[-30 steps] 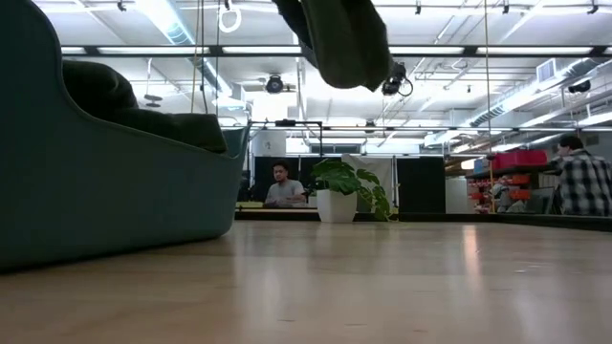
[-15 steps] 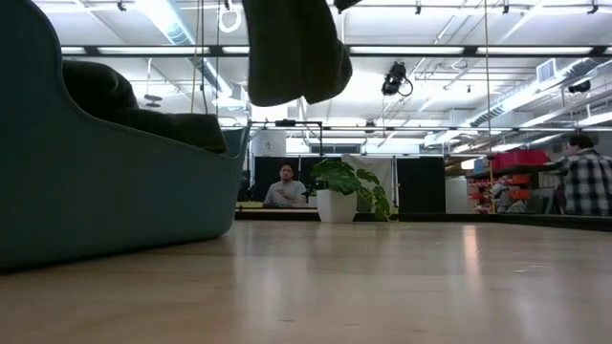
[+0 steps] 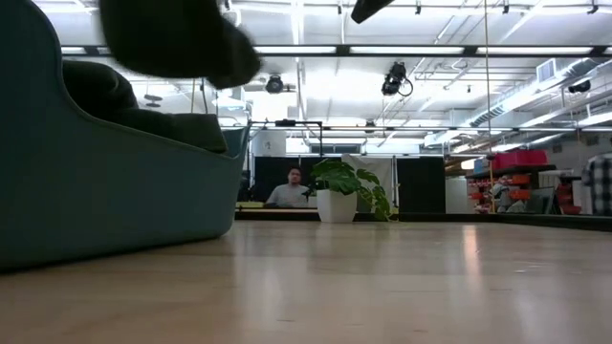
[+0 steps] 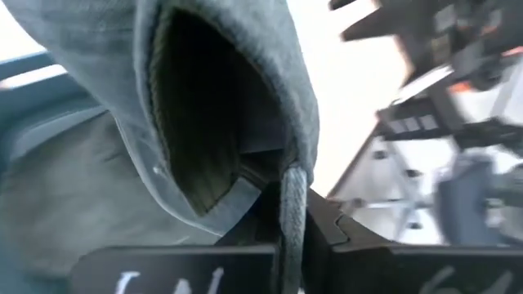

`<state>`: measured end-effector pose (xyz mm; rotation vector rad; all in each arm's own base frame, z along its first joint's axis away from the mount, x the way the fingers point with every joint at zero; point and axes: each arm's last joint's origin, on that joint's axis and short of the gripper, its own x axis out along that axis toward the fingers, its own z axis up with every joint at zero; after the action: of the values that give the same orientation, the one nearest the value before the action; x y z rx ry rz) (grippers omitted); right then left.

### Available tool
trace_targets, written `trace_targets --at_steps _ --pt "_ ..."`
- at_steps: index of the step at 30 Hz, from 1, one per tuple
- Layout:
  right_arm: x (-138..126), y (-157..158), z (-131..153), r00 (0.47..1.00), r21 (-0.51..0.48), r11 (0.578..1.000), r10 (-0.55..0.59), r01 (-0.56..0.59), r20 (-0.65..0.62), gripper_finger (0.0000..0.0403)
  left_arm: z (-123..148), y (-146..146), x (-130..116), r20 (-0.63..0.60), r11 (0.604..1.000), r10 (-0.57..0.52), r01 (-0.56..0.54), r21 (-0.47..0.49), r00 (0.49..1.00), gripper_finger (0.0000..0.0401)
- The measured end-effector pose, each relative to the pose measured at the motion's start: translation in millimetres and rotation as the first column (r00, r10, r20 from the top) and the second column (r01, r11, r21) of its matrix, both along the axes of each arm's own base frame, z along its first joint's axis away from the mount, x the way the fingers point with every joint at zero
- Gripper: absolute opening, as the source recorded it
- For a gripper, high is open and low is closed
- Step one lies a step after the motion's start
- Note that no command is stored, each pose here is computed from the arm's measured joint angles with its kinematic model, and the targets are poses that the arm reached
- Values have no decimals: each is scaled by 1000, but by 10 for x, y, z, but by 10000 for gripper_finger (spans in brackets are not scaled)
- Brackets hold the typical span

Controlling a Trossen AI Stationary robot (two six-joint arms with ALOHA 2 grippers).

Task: Pick & Place hat
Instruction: Put the gray cap into the blue bin

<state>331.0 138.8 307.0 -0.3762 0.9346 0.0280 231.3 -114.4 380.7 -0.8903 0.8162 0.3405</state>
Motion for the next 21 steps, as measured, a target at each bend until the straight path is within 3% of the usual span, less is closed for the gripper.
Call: trace_targets --at_steps 4,15,21 --pt "1 1 1 1000 -2 1000 5 -5 1 143 -79 -49 -84 -90 999 11 -7 40 996 12" --pt "20 -8 8 1000 4 1000 3 -3 16 143 -564 -251 54 2 999 29 -29 -16 1000 12" --pt "36 -40 8 1000 15 1000 -4 3 14 143 -346 -219 38 221 996 54 -38 -76 974 12"
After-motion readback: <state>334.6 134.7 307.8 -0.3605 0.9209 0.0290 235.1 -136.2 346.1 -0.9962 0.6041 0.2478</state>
